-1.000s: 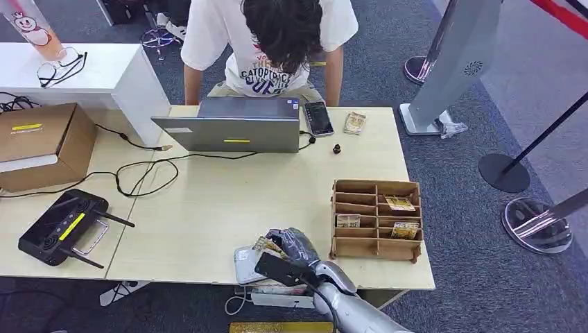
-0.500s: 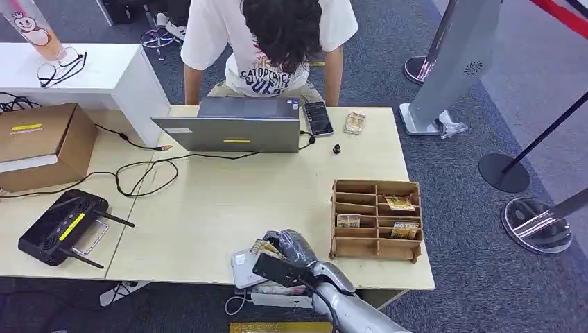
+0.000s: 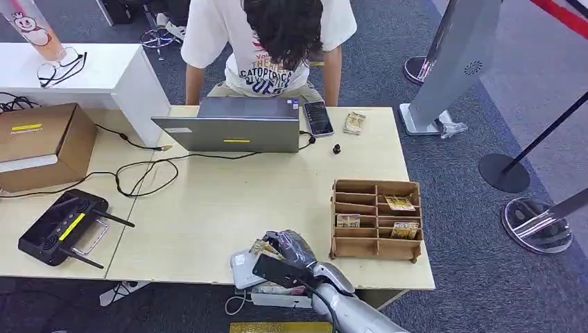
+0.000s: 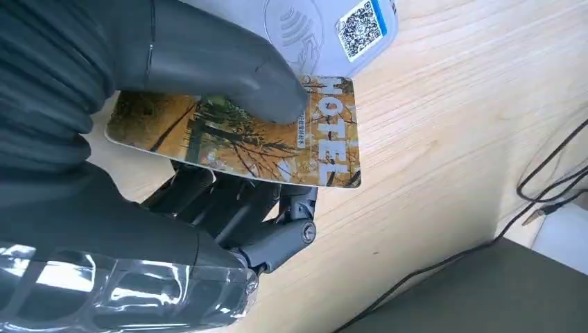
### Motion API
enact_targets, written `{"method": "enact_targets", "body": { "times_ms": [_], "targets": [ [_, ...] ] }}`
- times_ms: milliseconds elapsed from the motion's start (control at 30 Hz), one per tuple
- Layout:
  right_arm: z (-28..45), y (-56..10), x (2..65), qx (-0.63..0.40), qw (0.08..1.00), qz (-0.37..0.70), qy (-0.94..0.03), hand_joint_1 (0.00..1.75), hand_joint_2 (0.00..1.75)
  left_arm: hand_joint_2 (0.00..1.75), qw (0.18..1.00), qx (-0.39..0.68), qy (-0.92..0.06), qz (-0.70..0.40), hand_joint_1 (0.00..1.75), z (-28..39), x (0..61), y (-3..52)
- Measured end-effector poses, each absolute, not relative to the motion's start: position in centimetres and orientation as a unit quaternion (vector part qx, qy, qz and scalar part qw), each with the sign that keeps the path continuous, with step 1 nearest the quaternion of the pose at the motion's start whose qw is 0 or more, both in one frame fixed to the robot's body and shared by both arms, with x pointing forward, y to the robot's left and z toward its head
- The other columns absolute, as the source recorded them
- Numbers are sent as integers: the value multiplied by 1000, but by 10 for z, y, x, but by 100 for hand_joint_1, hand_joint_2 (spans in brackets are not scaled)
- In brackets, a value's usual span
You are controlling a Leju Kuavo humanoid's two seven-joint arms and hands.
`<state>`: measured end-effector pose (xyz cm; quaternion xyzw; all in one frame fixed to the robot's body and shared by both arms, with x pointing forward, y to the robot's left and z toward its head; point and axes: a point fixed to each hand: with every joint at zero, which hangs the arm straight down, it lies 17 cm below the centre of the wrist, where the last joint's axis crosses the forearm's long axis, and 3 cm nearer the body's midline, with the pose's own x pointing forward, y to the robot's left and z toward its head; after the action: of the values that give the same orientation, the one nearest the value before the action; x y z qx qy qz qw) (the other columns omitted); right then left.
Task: Pass the card to the sensor for recognition and then transmit it.
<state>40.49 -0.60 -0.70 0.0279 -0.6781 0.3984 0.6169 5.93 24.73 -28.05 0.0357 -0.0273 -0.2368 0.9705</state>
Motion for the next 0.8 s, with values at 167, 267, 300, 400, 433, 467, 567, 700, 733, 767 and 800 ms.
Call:
{"method": "enact_targets", "body": {
  "times_ms": [167, 267, 300, 400, 433, 467, 567, 700, 733, 767, 800],
  "targets": [
    [-5, -6, 406, 30, 620, 391, -680, 175, 175, 0, 971, 35, -27, -237, 0, -280, 59, 247],
    [-1, -6, 407, 33, 619, 382, -685, 175, 175, 0, 971, 35, -27, -236, 0, -280, 59, 247],
    [1, -6, 408, 33, 617, 379, -689, 175, 175, 0, 971, 35, -27, -236, 0, -281, 59, 247],
    [9, -6, 411, 33, 614, 365, -700, 175, 175, 0, 970, 35, -27, -237, 0, -281, 59, 248],
    [13, -6, 413, 33, 612, 360, -703, 175, 175, 0, 970, 35, -27, -238, 0, -280, 59, 248],
    [16, -6, 414, 32, 610, 355, -708, 175, 175, 0, 970, 37, -27, -238, 0, -281, 59, 248],
    [24, -8, 419, 29, 606, 344, -716, 175, 175, 0, 970, 47, -26, -236, 0, -281, 60, 248],
    [35, -11, 423, 30, 605, 323, -727, 175, 175, 0, 970, 47, -25, -238, 0, -280, 60, 243],
    [38, -12, 424, 30, 603, 320, -730, 175, 175, 0, 970, 46, -24, -239, 0, -280, 60, 243],
    [40, -13, 425, 30, 602, 317, -732, 175, 175, 0, 970, 46, -24, -239, 0, -280, 60, 242],
    [42, -13, 425, 29, 601, 314, -734, 175, 175, 0, 970, 46, -24, -239, 0, -280, 60, 242]
  ]
}}
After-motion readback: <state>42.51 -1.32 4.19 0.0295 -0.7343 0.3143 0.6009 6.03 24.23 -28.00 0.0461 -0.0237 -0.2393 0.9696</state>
